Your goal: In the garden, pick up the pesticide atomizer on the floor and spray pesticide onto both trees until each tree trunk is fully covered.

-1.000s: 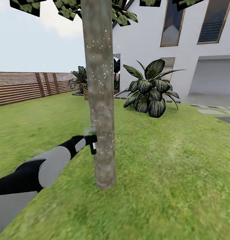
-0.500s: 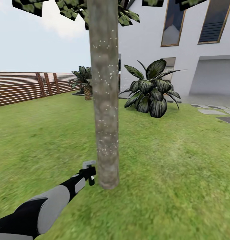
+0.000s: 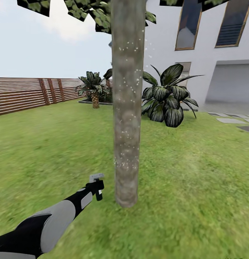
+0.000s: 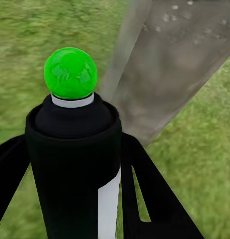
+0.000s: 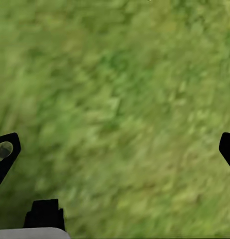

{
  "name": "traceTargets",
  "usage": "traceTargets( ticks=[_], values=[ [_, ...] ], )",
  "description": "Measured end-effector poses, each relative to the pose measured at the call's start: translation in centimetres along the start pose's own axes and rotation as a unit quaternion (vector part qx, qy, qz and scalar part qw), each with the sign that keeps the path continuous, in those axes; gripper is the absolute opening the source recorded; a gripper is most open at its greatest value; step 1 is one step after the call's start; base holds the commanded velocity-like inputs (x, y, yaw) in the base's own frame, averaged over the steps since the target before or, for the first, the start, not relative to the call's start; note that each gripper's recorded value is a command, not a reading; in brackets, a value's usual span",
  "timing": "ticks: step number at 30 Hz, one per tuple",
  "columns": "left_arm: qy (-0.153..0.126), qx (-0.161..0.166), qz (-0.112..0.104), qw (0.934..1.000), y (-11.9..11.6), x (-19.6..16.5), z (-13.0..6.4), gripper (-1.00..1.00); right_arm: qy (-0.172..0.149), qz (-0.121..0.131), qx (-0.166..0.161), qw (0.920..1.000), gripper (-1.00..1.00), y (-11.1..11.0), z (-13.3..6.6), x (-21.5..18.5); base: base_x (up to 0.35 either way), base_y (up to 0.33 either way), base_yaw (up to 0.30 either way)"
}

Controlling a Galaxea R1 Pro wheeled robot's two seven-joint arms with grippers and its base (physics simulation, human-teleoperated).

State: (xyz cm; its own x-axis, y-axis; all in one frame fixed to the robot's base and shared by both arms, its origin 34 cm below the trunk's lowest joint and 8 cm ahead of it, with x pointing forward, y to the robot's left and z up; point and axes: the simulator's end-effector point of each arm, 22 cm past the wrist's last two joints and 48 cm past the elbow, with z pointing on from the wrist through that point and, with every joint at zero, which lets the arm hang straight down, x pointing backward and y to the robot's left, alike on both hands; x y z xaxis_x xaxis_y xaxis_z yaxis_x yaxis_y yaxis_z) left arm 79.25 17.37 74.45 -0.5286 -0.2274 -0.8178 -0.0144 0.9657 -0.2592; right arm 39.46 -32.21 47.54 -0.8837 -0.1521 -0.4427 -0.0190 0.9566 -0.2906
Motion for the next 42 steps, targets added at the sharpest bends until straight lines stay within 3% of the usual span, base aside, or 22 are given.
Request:
traceTargets(
  ticks=[9,15,19,27,33,42],
  values=[
    [0.002,0.0,0.0,1.0,0.0,0.1,0.0,-1.0,-0.001,0.0,0.001,1.0,1.0,-0.1,0.0,0.0,0.093,0.347,-0.166],
    [0.025,-0.008,-0.004,0.9996,1.2,4.2,-0.6,-1.0,-0.001,0.0,0.001,1.0,1.0,-0.2,0.0,0.0,0.042,0.35,-0.009],
    [0.027,0.029,-0.003,0.9992,-0.2,5.2,-0.8,-1.0,0.005,-0.001,-0.002,1.0,1.0,0.2,-0.2,0.9,0.107,0.35,-0.001],
    [0.028,0.036,0.0,0.999,0.0,5.3,-0.9,-1.0,0.012,-0.002,-0.007,0.9999,1.0,0.8,-0.6,2.1,0.128,0.35,0.0],
    [0.032,0.033,0.023,0.9987,1.0,5.3,-1.0,-1.0,0.014,-0.002,-0.007,0.9999,1.0,0.9,-0.7,2.4,0.104,0.35,-0.036],
    [0.032,0.034,0.027,0.9986,0.9,5.3,-1.0,-1.0,0.011,-0.002,-0.007,0.9999,1.0,0.8,-0.6,2.2,0.1,0.35,-0.051]
  ],
)
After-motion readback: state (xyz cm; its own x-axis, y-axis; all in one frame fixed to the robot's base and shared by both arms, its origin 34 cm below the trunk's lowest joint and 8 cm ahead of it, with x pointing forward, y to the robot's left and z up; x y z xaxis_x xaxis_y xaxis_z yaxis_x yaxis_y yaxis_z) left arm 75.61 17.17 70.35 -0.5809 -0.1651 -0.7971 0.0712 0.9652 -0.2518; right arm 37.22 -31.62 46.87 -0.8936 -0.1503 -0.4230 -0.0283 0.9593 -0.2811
